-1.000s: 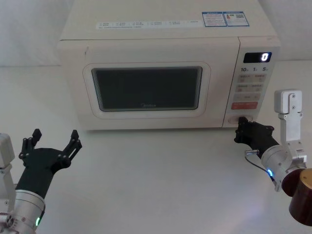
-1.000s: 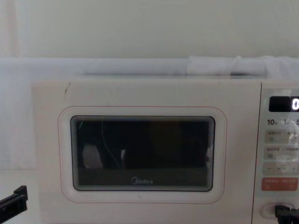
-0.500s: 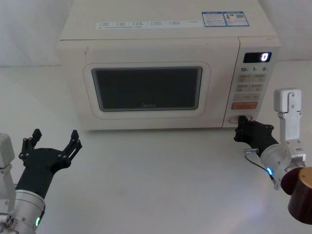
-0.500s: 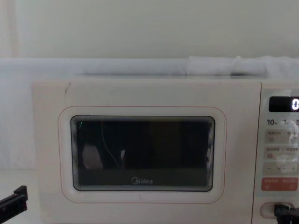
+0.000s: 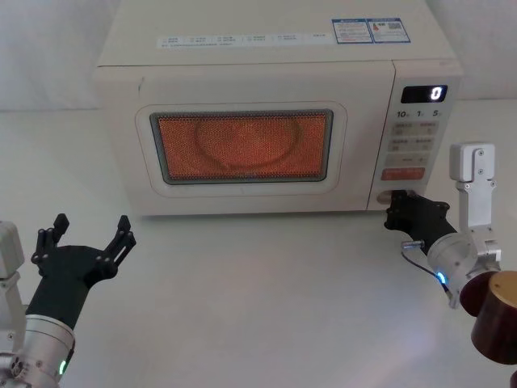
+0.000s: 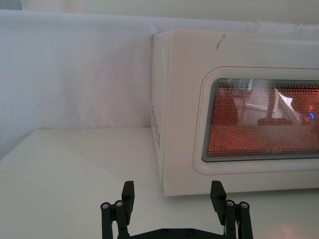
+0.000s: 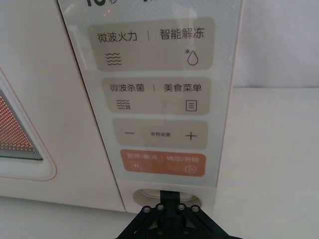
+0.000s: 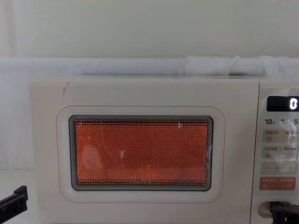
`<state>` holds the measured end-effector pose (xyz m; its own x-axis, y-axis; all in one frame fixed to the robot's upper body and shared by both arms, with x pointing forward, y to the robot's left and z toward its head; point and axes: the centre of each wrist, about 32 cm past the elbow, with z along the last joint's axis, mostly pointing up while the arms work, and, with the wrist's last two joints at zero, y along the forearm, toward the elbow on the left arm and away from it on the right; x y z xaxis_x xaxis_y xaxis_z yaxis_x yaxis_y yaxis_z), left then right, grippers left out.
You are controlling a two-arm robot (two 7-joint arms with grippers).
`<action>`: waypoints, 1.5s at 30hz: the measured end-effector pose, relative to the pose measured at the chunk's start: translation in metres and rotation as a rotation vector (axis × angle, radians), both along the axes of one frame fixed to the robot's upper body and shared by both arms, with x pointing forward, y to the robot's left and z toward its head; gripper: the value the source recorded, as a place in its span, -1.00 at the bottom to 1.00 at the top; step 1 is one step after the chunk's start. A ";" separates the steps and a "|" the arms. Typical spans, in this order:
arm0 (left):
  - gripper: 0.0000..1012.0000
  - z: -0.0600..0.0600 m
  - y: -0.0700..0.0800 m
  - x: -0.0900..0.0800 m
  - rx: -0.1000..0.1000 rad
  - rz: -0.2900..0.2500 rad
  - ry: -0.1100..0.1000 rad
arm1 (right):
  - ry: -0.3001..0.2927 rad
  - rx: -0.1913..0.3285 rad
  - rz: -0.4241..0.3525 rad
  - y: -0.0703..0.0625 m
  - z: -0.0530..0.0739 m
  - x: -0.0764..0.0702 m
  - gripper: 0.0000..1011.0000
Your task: Press the button to open the microwave door with one hand; close the microwave door with the other hand.
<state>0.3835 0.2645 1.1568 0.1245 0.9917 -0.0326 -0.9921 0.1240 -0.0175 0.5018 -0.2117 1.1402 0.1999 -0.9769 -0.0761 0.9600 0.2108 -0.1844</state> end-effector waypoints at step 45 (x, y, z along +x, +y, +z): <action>0.98 0.000 0.000 0.000 0.000 0.000 0.000 | 0.004 -0.019 0.007 -0.008 0.009 -0.025 -1.00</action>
